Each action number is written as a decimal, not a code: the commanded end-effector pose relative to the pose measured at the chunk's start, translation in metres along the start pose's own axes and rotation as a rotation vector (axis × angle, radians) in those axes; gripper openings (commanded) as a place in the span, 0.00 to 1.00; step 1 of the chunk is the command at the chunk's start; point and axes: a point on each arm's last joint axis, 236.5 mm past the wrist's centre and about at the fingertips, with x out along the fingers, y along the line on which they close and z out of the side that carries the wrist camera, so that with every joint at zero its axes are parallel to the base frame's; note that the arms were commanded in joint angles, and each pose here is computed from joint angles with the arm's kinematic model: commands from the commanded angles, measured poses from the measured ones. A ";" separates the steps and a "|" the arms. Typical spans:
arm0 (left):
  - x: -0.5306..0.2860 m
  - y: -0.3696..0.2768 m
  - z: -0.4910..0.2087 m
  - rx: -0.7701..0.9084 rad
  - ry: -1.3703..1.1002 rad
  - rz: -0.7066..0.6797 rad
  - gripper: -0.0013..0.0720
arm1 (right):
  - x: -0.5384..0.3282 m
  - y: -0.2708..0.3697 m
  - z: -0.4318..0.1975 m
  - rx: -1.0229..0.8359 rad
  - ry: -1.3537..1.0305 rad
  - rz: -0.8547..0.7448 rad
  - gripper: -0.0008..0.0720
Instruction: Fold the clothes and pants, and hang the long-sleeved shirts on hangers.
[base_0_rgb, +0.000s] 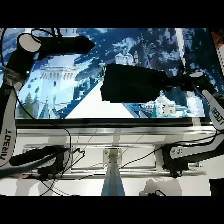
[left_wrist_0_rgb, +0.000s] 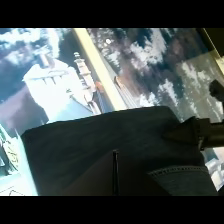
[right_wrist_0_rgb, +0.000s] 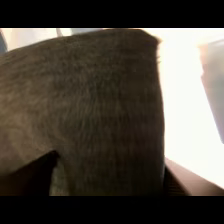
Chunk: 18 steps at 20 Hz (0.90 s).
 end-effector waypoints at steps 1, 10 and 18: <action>0.000 0.000 0.000 0.002 0.000 0.001 0.06 | 0.031 0.027 0.003 0.006 0.035 0.025 0.24; -0.051 0.075 -0.009 0.391 0.140 0.400 0.05 | -0.117 0.031 0.105 -0.173 -0.299 -0.137 0.04; -0.174 0.122 -0.016 0.427 0.297 0.838 0.06 | -0.359 -0.157 0.099 0.387 -0.678 -0.507 0.04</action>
